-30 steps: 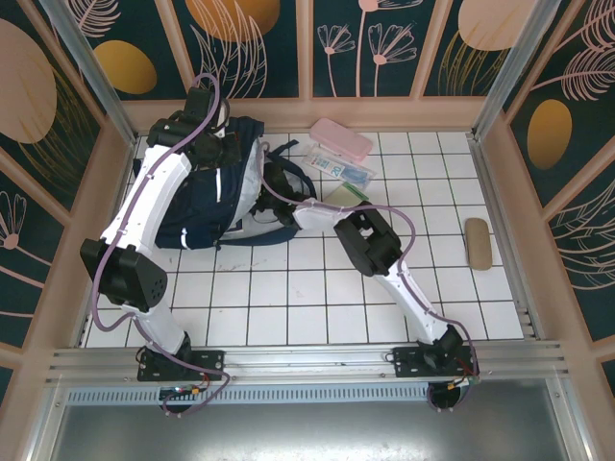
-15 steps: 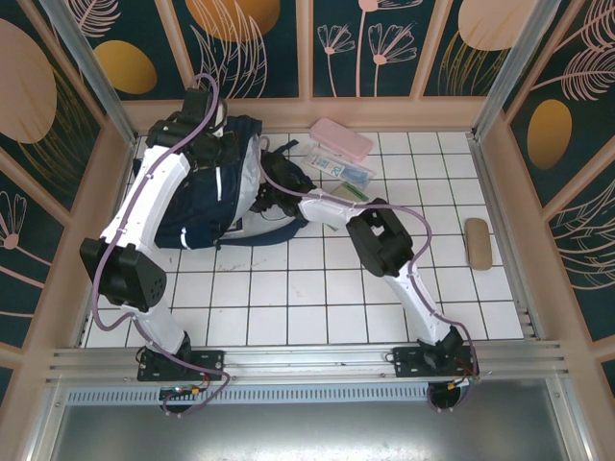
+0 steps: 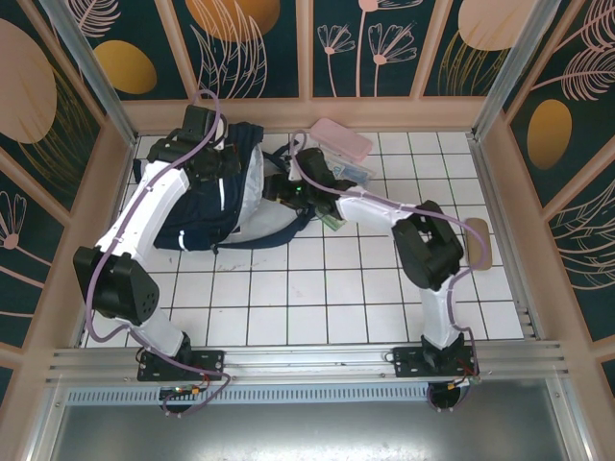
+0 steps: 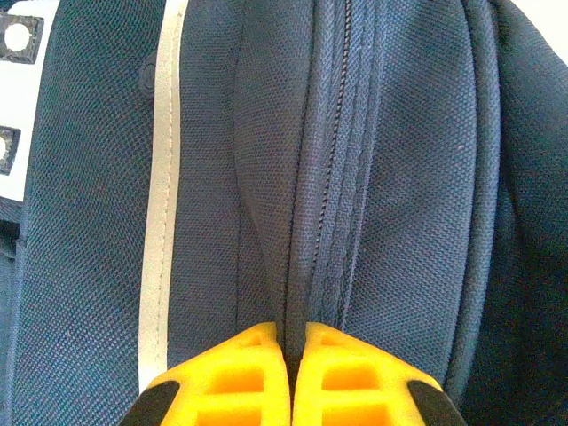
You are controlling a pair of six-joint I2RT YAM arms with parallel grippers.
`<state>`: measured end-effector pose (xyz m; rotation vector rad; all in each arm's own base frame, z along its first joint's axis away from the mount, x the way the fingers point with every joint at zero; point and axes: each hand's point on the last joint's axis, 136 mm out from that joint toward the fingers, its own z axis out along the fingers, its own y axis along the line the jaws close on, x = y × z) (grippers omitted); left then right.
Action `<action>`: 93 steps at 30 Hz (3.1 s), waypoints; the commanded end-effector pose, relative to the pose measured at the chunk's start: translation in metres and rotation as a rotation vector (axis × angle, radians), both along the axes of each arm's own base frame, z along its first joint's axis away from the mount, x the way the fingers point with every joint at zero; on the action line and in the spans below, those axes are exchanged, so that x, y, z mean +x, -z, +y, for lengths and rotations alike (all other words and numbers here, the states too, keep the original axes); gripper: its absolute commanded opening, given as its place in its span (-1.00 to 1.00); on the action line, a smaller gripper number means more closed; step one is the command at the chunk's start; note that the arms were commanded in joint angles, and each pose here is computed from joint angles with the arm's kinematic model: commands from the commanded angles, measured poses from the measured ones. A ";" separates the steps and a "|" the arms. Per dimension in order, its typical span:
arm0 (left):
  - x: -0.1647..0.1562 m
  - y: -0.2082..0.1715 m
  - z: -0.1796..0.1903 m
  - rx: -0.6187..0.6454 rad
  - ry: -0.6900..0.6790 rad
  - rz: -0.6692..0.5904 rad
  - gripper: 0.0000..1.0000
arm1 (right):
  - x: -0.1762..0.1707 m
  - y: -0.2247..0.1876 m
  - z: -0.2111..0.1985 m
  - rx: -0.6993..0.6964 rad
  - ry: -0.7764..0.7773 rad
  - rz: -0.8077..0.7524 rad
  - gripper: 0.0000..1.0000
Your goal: Pack books, pencil case, and school supplies into a backpack
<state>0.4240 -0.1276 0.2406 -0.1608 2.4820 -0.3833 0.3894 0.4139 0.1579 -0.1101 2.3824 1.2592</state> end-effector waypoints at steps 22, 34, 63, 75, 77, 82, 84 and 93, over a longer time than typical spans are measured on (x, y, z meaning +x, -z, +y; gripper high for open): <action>-0.017 0.035 0.004 -0.025 -0.003 0.040 -0.72 | 0.081 0.080 -0.200 -0.380 0.279 -0.021 -0.13; -0.031 0.026 -0.003 -0.104 -0.039 0.041 -0.19 | 0.035 0.123 -0.201 -0.380 0.280 0.138 -0.30; -0.099 0.195 -0.178 -0.078 0.185 0.336 0.05 | -0.050 0.078 -0.213 -0.402 0.390 0.086 -0.24; -0.092 0.227 -0.165 0.035 0.182 0.340 -0.35 | -0.058 0.115 -0.227 -0.398 0.323 0.152 -0.24; -0.093 0.232 -0.164 0.032 0.185 0.347 -0.44 | -0.061 0.123 -0.230 -0.406 0.320 0.171 -0.23; -0.099 0.240 -0.167 0.003 0.203 0.359 -0.66 | -0.070 0.140 -0.225 -0.359 0.268 0.213 -0.19; -0.102 0.244 -0.167 -0.005 0.207 0.368 -0.69 | -0.074 0.147 -0.221 -0.335 0.243 0.237 -0.19; -0.115 0.253 -0.169 -0.043 0.238 0.399 -0.73 | -0.081 0.127 -0.178 -0.024 0.079 0.258 -0.19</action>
